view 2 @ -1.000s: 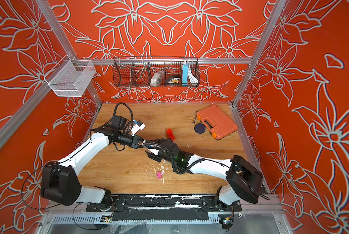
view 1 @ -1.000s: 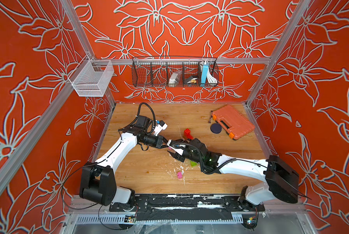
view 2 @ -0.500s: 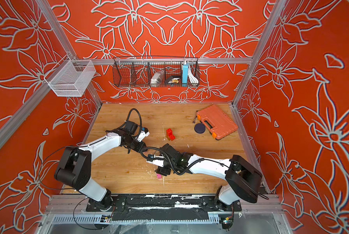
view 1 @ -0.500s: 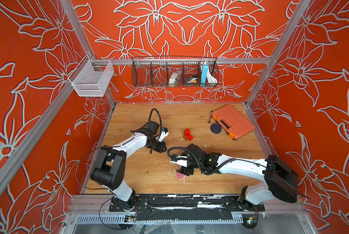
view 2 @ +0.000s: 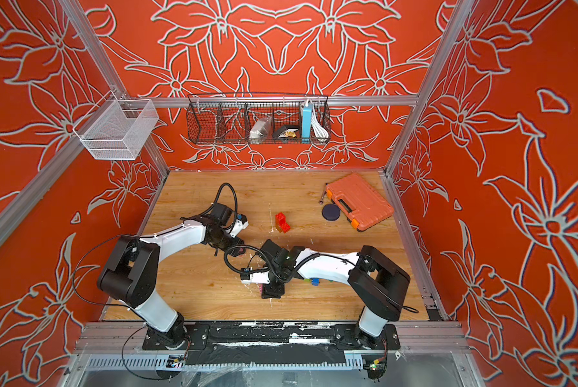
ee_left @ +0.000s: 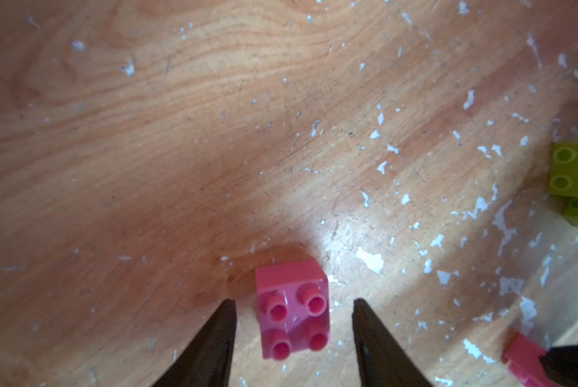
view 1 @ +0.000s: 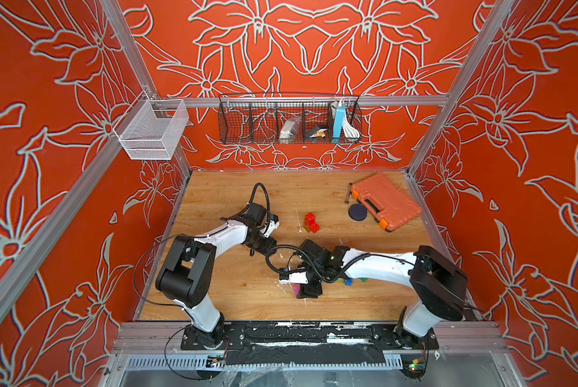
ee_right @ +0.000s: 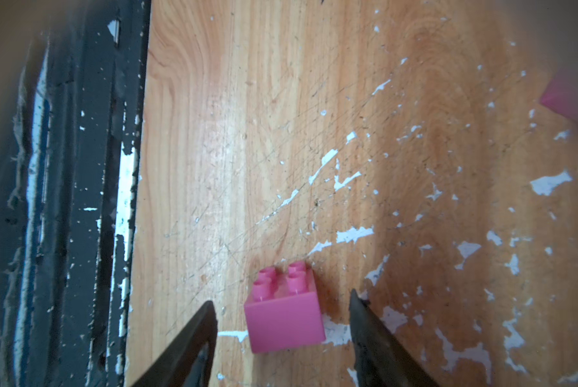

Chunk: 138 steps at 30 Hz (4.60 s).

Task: Assemble the letter h with lego
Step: Place the lego brick at the center of the board, then pick up the lego brick from the center of the board, then assemble the lego brick with the lego brick.

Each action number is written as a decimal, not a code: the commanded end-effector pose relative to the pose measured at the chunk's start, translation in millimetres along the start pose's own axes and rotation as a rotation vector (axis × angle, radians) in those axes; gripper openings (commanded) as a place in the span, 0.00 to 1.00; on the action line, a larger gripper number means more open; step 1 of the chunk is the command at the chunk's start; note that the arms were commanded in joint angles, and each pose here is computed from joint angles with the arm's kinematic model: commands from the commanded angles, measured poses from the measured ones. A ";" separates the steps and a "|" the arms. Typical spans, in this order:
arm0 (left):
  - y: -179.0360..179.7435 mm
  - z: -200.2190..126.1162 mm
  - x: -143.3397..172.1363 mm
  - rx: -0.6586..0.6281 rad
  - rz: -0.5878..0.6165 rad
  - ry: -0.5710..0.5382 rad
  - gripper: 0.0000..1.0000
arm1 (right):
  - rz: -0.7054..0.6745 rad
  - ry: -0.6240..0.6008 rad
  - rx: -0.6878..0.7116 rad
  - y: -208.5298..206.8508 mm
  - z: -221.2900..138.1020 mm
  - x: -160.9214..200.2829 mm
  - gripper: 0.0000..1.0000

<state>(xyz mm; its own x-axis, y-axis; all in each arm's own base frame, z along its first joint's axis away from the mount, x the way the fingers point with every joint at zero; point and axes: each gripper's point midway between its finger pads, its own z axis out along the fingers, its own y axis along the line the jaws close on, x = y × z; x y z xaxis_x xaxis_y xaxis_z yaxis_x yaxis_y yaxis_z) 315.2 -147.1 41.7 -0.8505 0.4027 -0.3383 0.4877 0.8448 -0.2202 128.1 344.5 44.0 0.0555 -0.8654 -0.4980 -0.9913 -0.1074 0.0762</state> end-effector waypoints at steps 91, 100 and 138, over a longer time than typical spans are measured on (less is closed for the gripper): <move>-3.8 -25.6 -2.6 -0.113 0.003 0.117 0.27 | 0.189 -0.526 0.667 -70.2 -125.0 -35.8 0.82; -8.1 -11.8 5.5 -0.121 -0.011 0.195 0.27 | 0.191 -0.512 0.672 -68.7 -126.4 -30.3 0.83; -0.5 12.2 28.0 -0.168 -0.010 0.288 0.26 | 0.223 -0.502 0.677 -72.3 -134.0 -27.1 0.82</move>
<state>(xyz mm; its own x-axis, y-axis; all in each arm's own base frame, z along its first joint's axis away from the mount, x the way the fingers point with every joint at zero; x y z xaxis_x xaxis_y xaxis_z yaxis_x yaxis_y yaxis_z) 305.8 -147.1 43.2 -0.8857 0.4421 -0.1417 0.4550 0.8874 -0.0750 208.3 314.2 156.2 -0.0301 -0.5208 -0.8531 -0.8564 0.4536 -0.2468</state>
